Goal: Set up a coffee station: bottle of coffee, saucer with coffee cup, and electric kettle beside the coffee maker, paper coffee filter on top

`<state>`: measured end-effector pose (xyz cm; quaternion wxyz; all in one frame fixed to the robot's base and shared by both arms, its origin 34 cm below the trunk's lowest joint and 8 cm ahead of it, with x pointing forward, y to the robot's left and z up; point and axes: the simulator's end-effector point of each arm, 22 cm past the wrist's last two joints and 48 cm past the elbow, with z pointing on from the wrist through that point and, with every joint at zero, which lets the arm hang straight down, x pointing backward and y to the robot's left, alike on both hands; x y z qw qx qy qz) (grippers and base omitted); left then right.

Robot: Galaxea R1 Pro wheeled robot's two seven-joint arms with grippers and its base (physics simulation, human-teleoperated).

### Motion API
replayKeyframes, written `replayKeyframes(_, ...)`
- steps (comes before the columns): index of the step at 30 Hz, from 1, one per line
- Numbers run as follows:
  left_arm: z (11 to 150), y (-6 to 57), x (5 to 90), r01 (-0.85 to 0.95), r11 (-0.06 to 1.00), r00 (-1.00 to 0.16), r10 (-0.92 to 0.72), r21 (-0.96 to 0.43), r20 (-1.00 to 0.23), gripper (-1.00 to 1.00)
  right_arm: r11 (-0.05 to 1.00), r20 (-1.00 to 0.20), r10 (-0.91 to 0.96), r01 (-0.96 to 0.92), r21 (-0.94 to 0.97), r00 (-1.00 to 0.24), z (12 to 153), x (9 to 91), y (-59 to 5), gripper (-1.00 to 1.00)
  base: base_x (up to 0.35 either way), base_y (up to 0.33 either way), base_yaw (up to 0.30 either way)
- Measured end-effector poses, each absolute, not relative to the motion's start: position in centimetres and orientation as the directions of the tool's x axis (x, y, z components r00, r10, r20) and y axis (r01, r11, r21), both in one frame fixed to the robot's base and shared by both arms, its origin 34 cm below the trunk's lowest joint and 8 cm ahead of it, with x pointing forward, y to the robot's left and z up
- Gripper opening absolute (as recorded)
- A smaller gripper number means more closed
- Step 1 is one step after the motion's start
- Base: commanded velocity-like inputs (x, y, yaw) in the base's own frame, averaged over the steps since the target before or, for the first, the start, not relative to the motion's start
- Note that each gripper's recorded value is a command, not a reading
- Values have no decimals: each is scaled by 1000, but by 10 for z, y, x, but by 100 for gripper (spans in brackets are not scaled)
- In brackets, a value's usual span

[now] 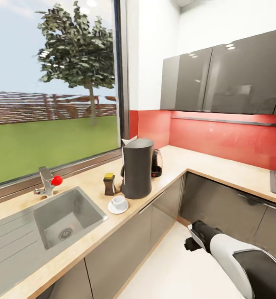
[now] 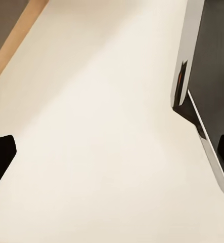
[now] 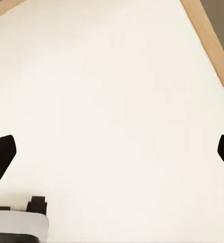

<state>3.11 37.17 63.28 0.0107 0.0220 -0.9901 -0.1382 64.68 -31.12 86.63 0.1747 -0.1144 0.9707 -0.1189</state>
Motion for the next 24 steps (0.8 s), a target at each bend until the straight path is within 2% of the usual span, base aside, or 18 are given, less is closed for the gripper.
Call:
replayKeyframes(3, 633, 371, 34, -44, 961, -999, -48, 274, 7, 100, 946, -267, -285, -224, -235, -921, 791, 576, -303, 100, 0, 0, -263)
replayKeyframes(10, 633, 372, 54, -62, 960, -995, -40, 272, -88, 100, 953, -380, -302, -261, -157, -874, 726, 508, -266, 100, 0, 0, -263)
replayKeyframes(13, 633, 371, 58, -67, 961, -994, -40, 270, -104, 100, 980, -395, -199, -192, -59, -897, 699, 459, -237, 100, 0, 0, -258)
replayKeyframes(16, 631, 351, 59, -68, 967, -993, -42, 245, -109, 100, 995, -341, -85, -99, 22, -936, 674, 402, -216, 100, 0, 0, -232)
replayKeyframes(24, 628, 336, 60, -68, 972, -993, -45, 225, -108, 100, 996, -197, -71, -82, 45, -978, 649, 322, -212, 100, 0, 0, -217)
